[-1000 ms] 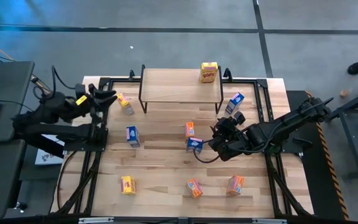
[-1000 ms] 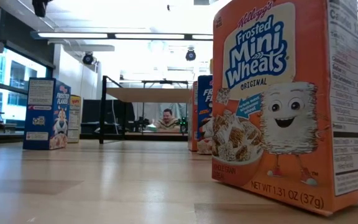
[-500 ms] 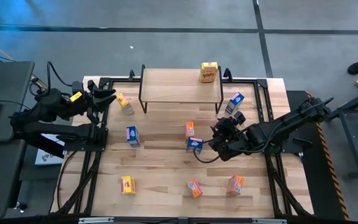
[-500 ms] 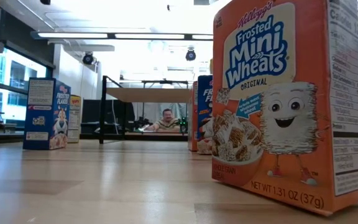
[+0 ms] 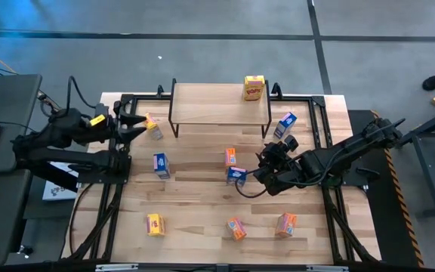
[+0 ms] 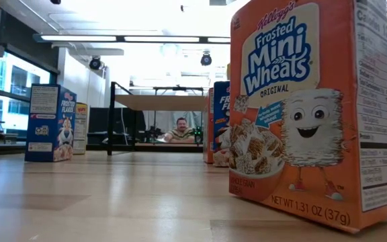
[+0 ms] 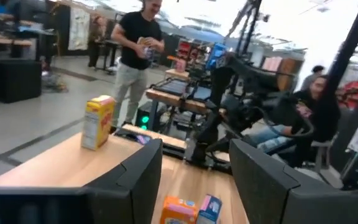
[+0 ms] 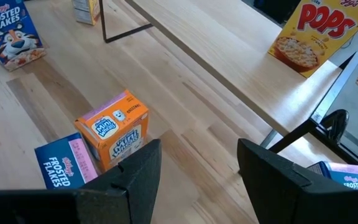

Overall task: Stack cereal on shelf
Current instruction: Put the bottom left blue cereal box on the shelf

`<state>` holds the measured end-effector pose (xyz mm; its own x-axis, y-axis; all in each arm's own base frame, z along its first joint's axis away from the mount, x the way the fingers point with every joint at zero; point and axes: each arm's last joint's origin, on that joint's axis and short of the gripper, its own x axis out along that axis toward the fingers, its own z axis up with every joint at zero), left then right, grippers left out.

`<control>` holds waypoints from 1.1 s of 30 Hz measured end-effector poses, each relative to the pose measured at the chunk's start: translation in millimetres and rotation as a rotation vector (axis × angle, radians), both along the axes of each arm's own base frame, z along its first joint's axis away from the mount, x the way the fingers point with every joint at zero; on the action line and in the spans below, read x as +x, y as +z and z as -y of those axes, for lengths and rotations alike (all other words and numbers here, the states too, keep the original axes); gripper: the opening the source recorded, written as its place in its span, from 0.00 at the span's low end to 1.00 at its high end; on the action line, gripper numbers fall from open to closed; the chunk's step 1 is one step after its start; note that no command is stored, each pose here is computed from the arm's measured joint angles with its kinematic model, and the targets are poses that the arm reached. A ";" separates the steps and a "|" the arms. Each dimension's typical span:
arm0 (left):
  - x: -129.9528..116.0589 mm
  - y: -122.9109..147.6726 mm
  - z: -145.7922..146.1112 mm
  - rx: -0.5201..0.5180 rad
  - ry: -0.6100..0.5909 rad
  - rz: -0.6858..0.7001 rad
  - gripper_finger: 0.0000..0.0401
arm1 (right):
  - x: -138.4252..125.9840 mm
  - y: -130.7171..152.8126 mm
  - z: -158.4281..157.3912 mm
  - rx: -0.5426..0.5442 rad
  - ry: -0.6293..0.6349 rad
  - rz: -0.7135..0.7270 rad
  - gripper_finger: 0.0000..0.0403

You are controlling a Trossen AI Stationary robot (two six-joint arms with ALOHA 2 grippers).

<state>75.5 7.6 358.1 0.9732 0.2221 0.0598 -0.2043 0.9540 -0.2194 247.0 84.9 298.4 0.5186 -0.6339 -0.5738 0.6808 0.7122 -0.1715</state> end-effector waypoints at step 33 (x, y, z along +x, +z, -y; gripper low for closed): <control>6.5 -0.4 -0.8 0.036 0.022 -0.023 0.52 | 0.1 0.2 0.1 -0.016 0.011 -0.011 0.51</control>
<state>82.0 8.4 357.7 0.9692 0.2421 0.0459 -0.2304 0.9563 -0.1799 247.1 84.8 298.6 0.5193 -0.6376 -0.5689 0.6710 0.7166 -0.1906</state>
